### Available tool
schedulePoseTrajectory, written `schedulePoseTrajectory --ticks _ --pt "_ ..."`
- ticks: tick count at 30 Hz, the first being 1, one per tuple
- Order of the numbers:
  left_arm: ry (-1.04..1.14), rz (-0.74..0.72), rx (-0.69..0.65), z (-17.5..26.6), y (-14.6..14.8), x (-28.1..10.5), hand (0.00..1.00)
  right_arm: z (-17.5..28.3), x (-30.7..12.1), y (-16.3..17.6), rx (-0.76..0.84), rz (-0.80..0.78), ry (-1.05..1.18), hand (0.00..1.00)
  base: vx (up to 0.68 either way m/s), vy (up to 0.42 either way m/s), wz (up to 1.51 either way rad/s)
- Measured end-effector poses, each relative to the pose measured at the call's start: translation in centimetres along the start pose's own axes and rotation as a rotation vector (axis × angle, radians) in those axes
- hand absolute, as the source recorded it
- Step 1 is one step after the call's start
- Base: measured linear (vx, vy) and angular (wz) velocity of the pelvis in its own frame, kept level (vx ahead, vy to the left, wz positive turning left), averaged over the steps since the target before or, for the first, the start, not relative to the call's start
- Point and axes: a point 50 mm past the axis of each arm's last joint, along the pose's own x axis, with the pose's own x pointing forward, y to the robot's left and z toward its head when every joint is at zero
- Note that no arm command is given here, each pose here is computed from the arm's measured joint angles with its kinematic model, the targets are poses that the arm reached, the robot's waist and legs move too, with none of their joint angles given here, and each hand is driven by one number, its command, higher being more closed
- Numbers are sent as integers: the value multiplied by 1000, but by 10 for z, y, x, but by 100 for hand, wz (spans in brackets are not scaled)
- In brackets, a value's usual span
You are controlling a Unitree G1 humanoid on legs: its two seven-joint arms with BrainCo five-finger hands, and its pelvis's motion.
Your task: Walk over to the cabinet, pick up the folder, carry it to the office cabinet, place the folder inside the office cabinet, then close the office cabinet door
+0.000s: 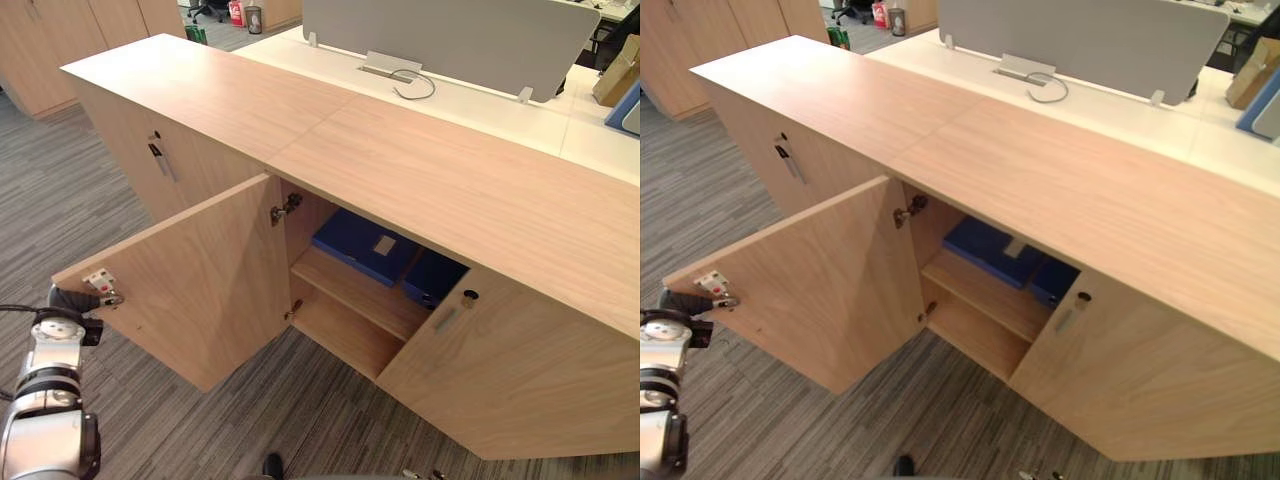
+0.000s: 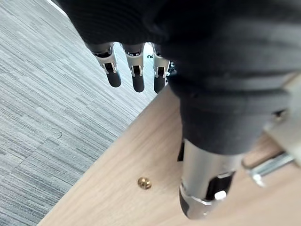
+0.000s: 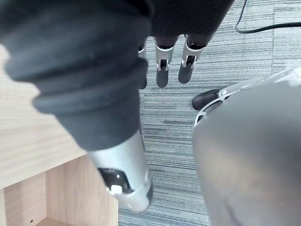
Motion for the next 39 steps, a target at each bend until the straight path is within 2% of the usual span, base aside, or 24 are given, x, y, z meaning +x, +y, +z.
schedulePoseTrajectory --ticks 5,10,11,12,14,17,21,27,39 --pt "39 -77 7 -20 -36 -9 0 2 0 1 -7 -5 -6 0 -66 4 2" --pt "8 -232 200 -50 -85 -41 0 2 1 3 -39 -24 -8 0 -56 17 8" --pt "-29 -299 289 -57 -101 -54 0 2 0 2 -44 -32 -9 0 -41 25 8" --pt "-46 -334 325 -59 -110 -60 0 2 1 2 -46 -34 -10 0 -45 23 11" --pt "-125 -497 435 -68 -147 -90 0 5 1 5 -73 -36 -22 0 -49 19 22" --pt "-205 -717 491 -76 -192 -130 0 11 2 12 -85 -27 -38 0 -52 27 3" --pt "-375 -923 466 -63 -235 -180 0 13 3 14 -121 -32 -42 0 -40 1 -4" --pt "-551 -974 363 -35 -244 -205 0 14 3 13 -152 -45 -47 0 5 -49 0" --pt "-440 -1048 233 -53 -242 -219 0 21 4 36 -268 22 -71 0 -21 -26 2"
